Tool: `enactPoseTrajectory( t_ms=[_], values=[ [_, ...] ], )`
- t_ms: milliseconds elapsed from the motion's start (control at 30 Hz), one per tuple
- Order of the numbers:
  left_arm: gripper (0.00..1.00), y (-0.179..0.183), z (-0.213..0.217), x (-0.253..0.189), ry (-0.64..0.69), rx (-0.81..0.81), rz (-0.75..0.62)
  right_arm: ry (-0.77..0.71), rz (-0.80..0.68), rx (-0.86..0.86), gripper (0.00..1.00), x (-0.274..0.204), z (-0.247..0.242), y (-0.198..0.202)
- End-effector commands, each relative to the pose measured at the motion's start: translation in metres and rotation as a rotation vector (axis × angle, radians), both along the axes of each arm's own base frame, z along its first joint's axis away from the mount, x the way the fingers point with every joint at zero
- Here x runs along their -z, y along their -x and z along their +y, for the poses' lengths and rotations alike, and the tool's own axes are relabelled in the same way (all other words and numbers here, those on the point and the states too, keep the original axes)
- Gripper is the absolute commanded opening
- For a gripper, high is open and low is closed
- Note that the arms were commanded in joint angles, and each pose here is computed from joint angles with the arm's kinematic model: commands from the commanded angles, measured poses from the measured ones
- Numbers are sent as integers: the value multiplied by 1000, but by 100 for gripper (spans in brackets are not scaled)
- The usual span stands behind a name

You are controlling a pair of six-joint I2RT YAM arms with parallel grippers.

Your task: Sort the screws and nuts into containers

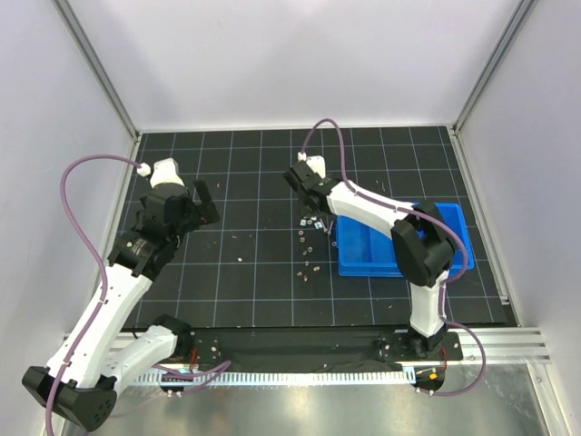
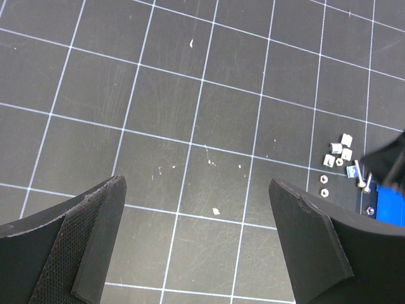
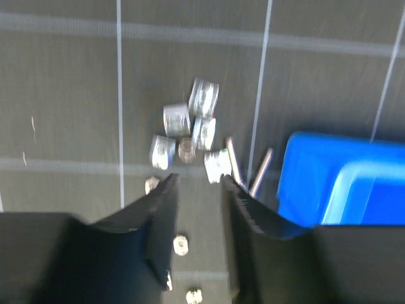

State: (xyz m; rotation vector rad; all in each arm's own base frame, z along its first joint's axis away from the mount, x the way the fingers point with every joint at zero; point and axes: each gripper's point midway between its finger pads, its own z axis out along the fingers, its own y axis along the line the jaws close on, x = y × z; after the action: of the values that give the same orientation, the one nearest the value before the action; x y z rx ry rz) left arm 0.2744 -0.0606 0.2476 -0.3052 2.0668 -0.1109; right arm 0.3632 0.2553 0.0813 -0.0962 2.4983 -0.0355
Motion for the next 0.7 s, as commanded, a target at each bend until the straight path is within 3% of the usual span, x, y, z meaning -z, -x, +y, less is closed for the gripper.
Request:
enactPoseTrajectory(
  t_ms=[0, 267, 667],
  values=[
    [100, -4, 1, -10, 7, 1, -48, -25, -132, 68, 37, -40, 0, -45],
    [100, -5, 1, -8, 2, -2, -40, 136, -48, 77, 25, 4, -20, -49],
    [100, -6, 1, -6, -2, -6, -33, 230, 42, 20, 19, 29, -44, -24]
  ],
)
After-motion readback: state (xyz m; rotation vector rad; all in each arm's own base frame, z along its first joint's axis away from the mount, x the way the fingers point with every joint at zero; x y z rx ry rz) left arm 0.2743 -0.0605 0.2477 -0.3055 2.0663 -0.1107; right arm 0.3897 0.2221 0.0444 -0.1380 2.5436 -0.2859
